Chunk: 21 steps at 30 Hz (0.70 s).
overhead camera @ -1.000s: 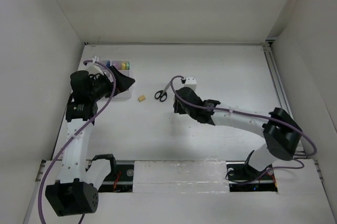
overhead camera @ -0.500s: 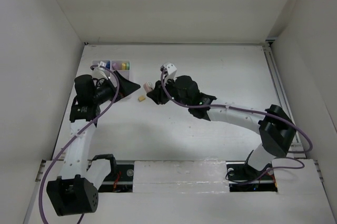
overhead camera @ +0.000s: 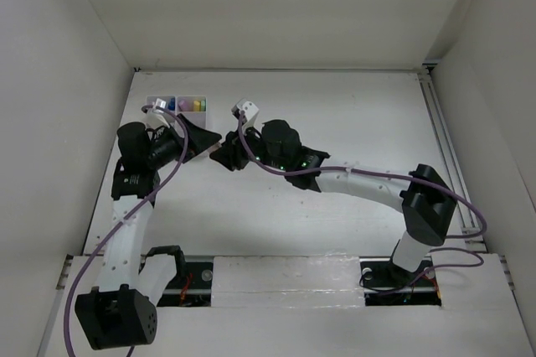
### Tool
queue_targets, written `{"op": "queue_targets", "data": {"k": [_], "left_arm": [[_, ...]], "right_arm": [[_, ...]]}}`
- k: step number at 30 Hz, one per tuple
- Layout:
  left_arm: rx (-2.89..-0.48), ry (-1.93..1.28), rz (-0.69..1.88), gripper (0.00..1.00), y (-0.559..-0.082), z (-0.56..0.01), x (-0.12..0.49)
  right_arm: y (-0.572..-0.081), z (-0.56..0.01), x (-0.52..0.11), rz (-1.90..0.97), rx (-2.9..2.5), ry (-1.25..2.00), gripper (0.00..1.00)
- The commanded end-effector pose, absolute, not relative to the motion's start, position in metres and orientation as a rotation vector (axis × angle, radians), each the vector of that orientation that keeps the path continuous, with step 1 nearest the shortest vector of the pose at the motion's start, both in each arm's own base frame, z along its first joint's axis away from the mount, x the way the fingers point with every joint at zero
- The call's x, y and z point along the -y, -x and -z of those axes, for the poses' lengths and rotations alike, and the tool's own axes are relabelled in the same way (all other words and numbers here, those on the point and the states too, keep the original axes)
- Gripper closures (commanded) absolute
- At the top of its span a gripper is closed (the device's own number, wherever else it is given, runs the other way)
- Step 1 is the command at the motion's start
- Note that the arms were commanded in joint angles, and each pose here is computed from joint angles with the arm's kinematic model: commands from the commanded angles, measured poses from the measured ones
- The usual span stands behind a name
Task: Sort the stationery into containers
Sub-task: Place the stapler in the storage box.
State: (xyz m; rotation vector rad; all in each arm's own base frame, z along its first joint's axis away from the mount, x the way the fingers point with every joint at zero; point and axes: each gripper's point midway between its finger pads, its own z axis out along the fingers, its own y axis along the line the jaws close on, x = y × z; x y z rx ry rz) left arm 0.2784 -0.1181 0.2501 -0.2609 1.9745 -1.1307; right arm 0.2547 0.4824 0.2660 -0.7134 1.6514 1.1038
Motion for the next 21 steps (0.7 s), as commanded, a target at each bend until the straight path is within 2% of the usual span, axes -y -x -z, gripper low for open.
{"op": "queue_targets", "data": {"k": [1,4,5,9,14,16,17,18,19,20,21], "left_arm": [[-1.91,0.231,1.114,0.37,-0.281,-0.263,0.116],[-1.91,0.231,1.114,0.58,-0.281,-0.263,0.116],[-1.911,0.225,1.122,0.73,-0.28,-0.263,0.117],[-1.928,0.227,1.136,1.0,-0.281,-0.259,0.118],[-1.911,0.257,1.145,1.0,-0.284,-0.263,0.117],[-1.902,0.259,1.134,1.0,-0.286,-0.264,0.116],[-1.903,0.268,1.14,1.0,-0.286,-0.265,0.116],[-1.897,0.292,1.111,1.0,-0.29,-0.263,0.112],[-1.891,0.307,1.092,1.0,-0.293,-0.267,0.11],[-1.892,0.331,1.069,1.0,-0.297,-0.269,0.106],[-1.885,0.351,1.043,1.0,-0.3,-0.271,0.102]], "right_arm": [[-0.253,-0.305,-0.491,-1.14,-1.535,0.702,1.0],[-0.258,-0.3,-0.491,-1.119,-1.566,0.676,1.0],[-0.258,-0.3,-0.491,-1.119,-1.566,0.676,1.0],[-0.261,-0.304,-0.494,-1.122,-1.563,0.659,1.0],[-0.266,-0.298,-0.494,-1.086,-1.595,0.621,1.0],[-0.27,-0.298,-0.492,-1.069,-1.599,0.602,0.96],[-0.27,-0.298,-0.492,-1.069,-1.599,0.602,0.83],[-0.272,-0.298,-0.492,-1.061,-1.6,0.593,0.61],[-0.276,-0.296,-0.489,-1.036,-1.612,0.573,0.22],[-0.278,-0.289,-0.486,-1.014,-1.628,0.561,0.0],[-0.28,-0.285,-0.481,-0.987,-1.645,0.546,0.0]]}}
